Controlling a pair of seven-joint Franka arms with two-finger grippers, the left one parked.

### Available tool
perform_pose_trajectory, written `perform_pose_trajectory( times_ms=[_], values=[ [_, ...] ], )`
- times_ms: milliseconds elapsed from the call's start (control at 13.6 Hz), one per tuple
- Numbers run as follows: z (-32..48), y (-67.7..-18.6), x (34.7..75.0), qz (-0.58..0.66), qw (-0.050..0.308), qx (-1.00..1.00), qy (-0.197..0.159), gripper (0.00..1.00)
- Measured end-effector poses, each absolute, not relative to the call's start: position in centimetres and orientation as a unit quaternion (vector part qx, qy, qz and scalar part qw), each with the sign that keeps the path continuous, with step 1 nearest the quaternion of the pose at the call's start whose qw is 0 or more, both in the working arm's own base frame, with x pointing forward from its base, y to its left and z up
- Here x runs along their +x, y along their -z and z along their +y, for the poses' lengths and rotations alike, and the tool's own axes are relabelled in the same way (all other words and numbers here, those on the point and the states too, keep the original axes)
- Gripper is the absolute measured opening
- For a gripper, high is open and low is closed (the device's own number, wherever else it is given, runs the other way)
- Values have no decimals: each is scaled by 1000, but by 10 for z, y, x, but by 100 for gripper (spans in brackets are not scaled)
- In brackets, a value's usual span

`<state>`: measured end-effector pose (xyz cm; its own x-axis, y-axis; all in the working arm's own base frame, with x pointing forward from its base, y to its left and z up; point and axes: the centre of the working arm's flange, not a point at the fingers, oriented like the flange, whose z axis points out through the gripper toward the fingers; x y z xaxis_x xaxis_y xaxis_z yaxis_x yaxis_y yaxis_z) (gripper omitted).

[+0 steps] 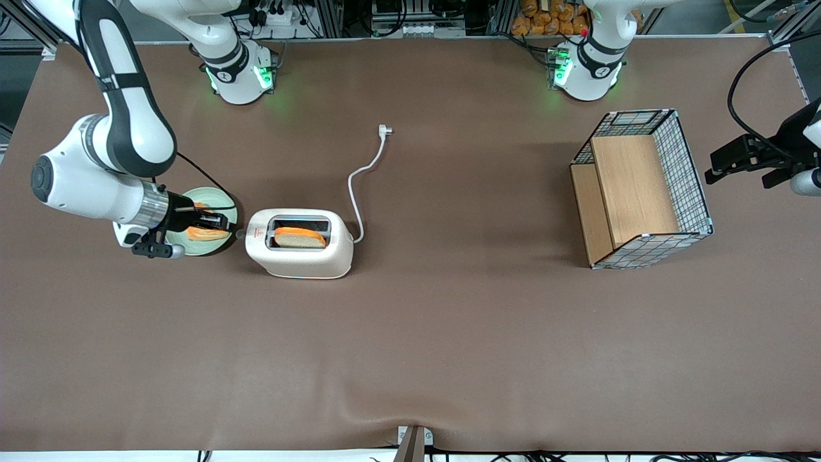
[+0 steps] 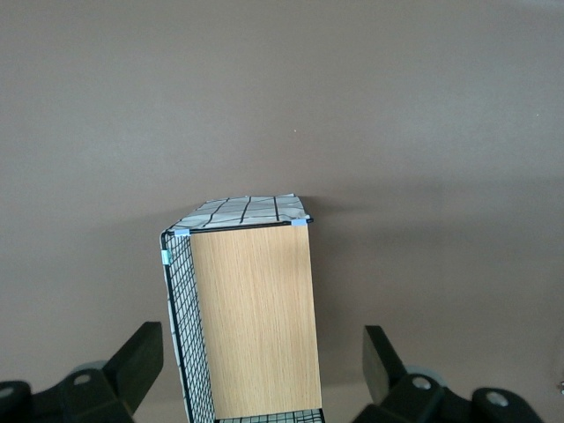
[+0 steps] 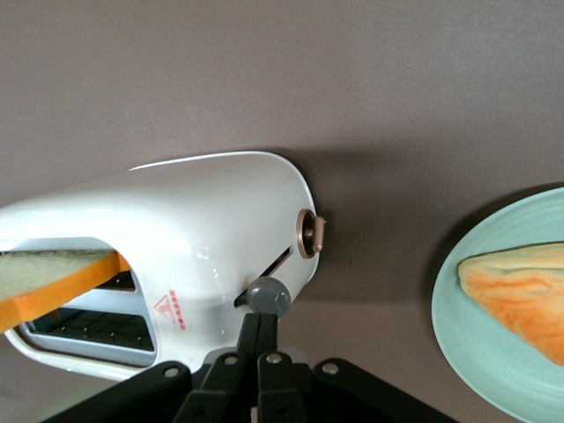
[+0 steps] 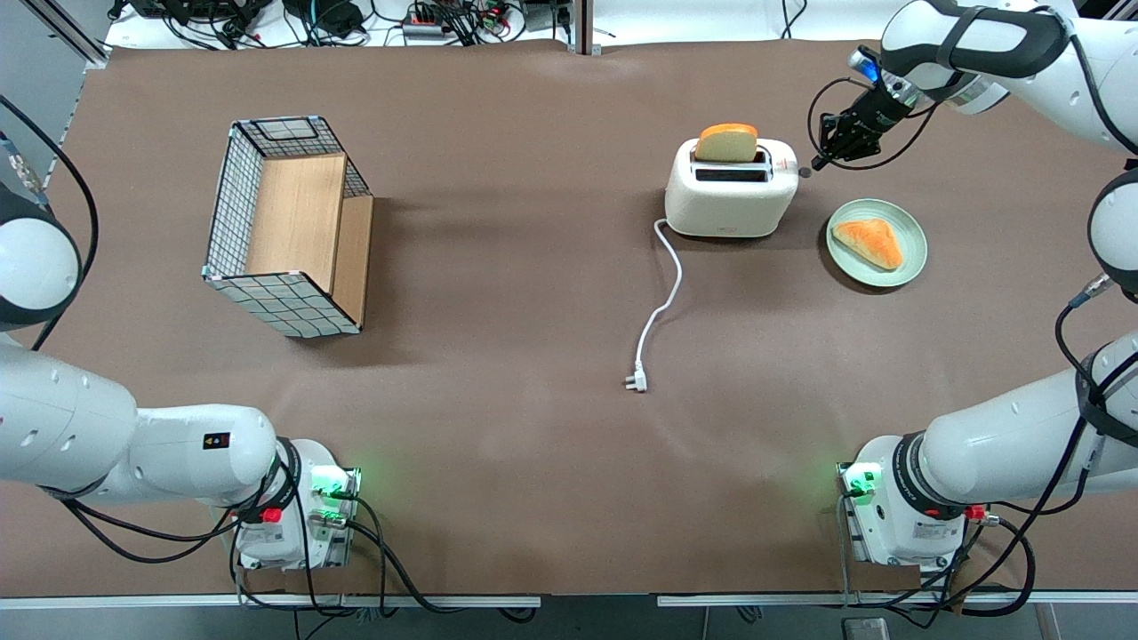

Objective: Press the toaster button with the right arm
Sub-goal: 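Lower the closed right gripper onto the toaster's side lever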

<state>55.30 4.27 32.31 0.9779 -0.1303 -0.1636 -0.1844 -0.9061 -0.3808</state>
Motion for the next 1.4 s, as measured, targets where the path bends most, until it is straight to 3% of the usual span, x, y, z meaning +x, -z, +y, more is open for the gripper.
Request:
perform_pose_trajectory(
  times_ms=[1396],
  values=[
    [44,-290,561,89,189,-976,-65,1]
  ],
)
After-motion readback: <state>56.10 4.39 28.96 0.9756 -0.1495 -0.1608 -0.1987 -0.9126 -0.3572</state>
